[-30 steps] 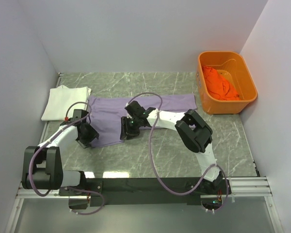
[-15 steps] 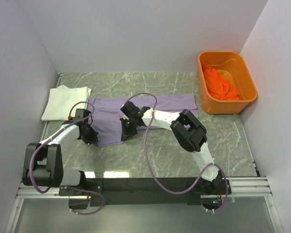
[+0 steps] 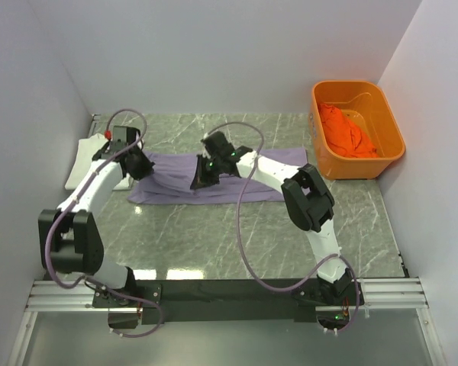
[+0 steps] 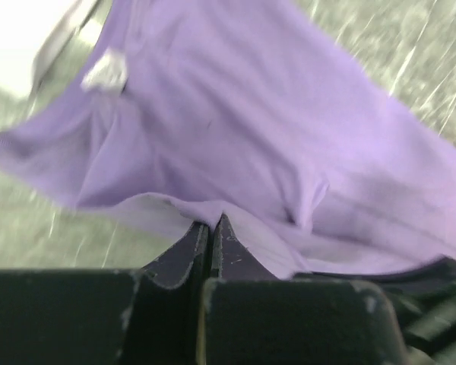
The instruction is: Fold and stack the t-shirts
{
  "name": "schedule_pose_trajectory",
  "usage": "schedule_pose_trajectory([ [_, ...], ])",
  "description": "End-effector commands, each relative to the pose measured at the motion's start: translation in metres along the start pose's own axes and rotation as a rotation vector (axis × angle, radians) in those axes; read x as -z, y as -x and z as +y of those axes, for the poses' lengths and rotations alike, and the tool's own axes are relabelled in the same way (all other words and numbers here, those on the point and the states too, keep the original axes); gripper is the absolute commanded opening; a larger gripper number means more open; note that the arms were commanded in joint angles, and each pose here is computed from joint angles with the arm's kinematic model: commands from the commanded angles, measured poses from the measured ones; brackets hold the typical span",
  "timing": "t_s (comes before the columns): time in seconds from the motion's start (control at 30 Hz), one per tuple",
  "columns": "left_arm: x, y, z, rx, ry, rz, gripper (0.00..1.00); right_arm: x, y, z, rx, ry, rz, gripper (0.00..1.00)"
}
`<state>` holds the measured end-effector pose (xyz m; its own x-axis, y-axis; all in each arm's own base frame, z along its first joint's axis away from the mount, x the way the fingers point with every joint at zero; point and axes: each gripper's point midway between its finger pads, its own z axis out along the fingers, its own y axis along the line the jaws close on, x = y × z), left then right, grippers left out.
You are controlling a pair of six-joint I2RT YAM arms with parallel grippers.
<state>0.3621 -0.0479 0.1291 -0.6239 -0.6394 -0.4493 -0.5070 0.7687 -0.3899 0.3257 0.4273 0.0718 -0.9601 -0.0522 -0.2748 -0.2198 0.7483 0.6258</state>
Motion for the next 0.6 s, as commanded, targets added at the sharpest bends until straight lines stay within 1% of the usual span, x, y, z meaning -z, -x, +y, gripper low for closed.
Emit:
schedule_pose_trajectory([
  [0.0, -0.007, 0.030, -0.029, -0.064, -0.068, -0.054, 0.01, 0.022, 0.050, 0.023, -0.002, 0.117, -0.103, 0.00],
  [0.03, -0.016, 0.032, -0.035, -0.076, -0.081, -0.049, 0.01, 0.023, 0.056, 0.022, -0.010, 0.125, -0.111, 0.00],
  [0.1, -0.017, 0.046, -0.050, -0.092, -0.120, -0.073, 0.01, 0.024, 0.073, 0.016, -0.021, 0.145, -0.131, 0.00],
  [0.2, -0.032, 0.057, -0.064, -0.111, -0.149, -0.083, 0.01, 0.025, 0.094, 0.008, -0.032, 0.163, -0.157, 0.00],
  [0.27, -0.036, 0.063, -0.075, -0.119, -0.186, -0.097, 0.01, 0.028, 0.109, 0.010, -0.025, 0.187, -0.186, 0.00],
  [0.33, -0.043, 0.067, -0.086, -0.121, -0.221, -0.090, 0.01, 0.024, 0.120, 0.003, -0.027, 0.194, -0.202, 0.00],
  [0.37, -0.042, 0.075, -0.096, -0.125, -0.253, -0.107, 0.01, 0.020, 0.125, 0.002, -0.022, 0.201, -0.207, 0.00],
  [0.43, -0.054, 0.074, -0.101, -0.127, -0.266, -0.087, 0.01, 0.018, 0.133, -0.001, -0.020, 0.209, -0.215, 0.00],
  [0.47, -0.054, 0.079, -0.107, -0.130, -0.280, -0.097, 0.01, 0.015, 0.137, -0.004, -0.022, 0.210, -0.218, 0.00],
  [0.57, -0.066, 0.079, -0.106, -0.124, -0.267, -0.084, 0.01, 0.011, 0.144, -0.011, -0.028, 0.229, -0.223, 0.01],
])
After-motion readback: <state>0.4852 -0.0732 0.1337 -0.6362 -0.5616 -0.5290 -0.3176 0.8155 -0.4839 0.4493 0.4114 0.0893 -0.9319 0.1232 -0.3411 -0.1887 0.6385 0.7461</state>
